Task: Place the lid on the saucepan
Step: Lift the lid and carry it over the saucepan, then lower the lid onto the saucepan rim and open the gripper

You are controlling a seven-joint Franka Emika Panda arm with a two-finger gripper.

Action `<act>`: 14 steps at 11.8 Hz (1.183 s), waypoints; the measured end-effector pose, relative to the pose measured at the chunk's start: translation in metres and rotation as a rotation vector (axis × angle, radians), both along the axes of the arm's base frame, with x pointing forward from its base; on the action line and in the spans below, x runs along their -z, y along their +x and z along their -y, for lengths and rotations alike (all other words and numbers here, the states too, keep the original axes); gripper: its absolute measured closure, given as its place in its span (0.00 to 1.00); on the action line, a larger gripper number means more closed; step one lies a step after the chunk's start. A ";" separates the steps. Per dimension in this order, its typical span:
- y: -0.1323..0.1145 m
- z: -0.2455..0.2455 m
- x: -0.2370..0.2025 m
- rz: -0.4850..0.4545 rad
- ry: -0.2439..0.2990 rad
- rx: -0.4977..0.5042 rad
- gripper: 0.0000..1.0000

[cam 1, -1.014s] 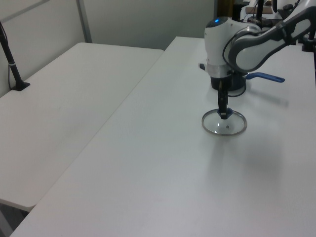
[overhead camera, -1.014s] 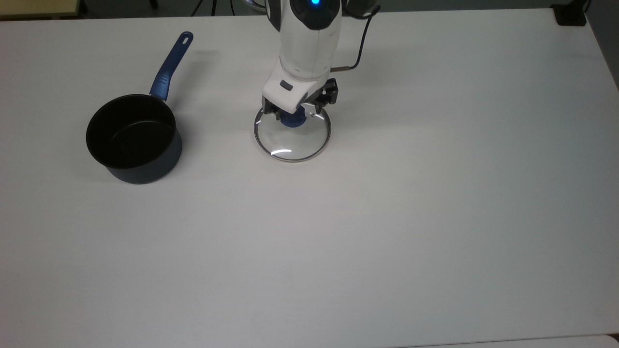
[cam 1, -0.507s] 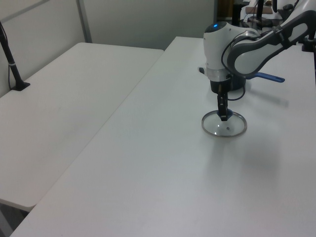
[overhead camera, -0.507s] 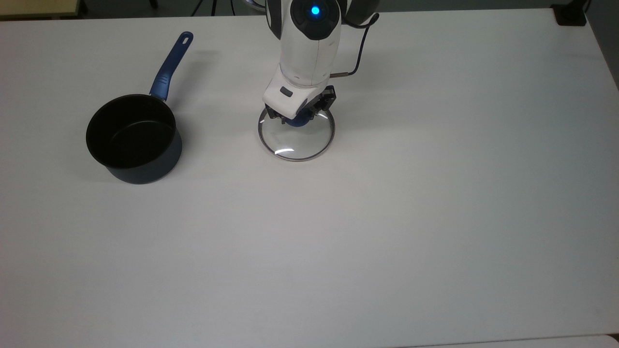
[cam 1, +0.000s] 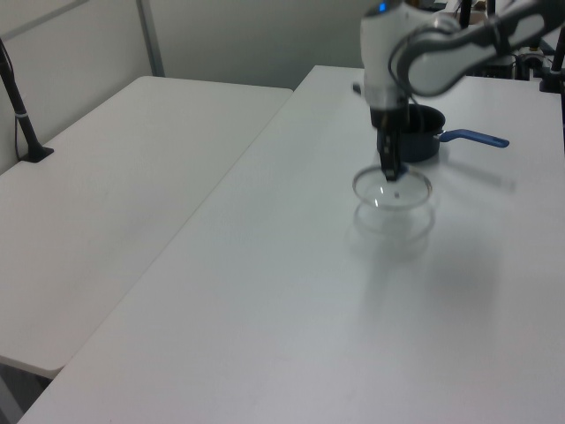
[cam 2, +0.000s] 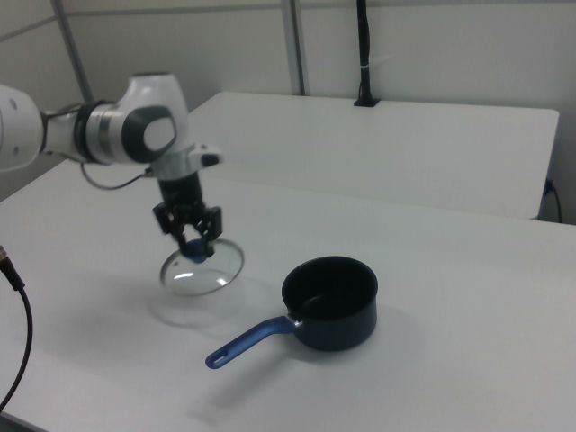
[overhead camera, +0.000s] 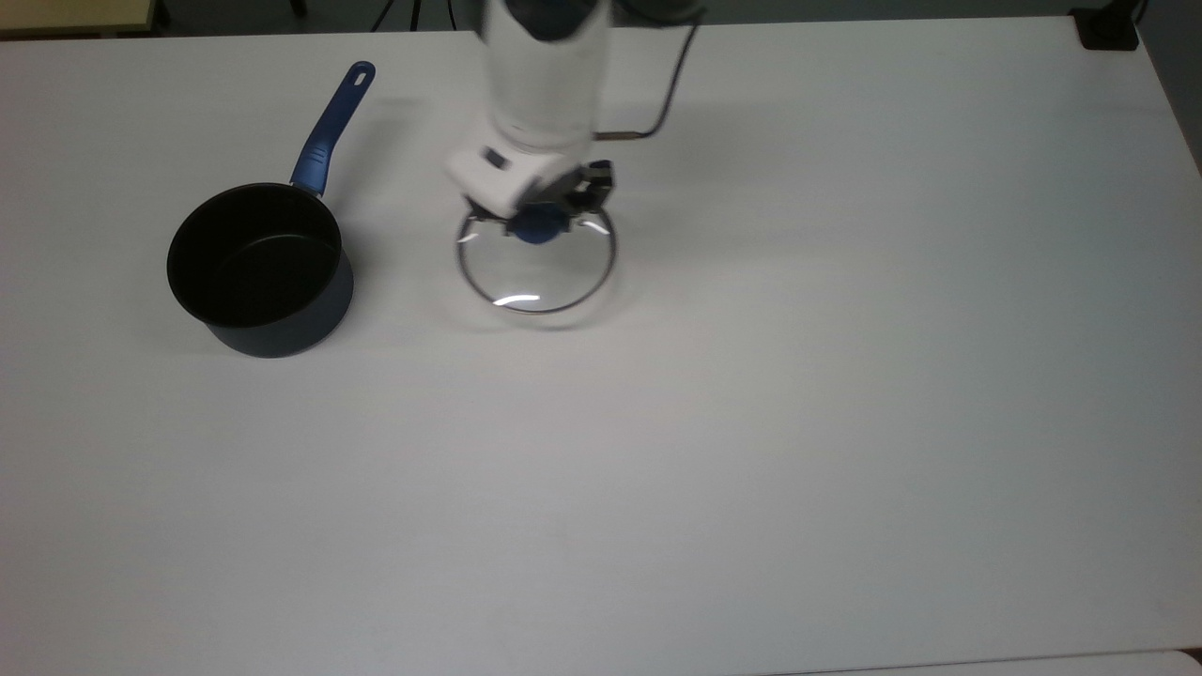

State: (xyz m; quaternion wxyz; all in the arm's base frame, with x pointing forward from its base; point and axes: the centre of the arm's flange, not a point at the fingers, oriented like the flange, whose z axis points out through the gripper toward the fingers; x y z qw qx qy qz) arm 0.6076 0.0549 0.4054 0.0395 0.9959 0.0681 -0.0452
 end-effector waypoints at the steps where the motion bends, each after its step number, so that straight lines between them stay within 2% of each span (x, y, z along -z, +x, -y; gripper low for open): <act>1: 0.009 0.027 -0.023 0.022 0.001 0.041 0.39; 4: 0.022 0.114 -0.075 0.094 0.002 0.089 0.39; 6: 0.023 0.170 -0.087 0.116 -0.005 0.081 0.39; 10: 0.023 0.237 -0.048 0.053 -0.006 0.086 0.39; 14: 0.028 0.251 -0.035 0.064 -0.016 0.102 0.39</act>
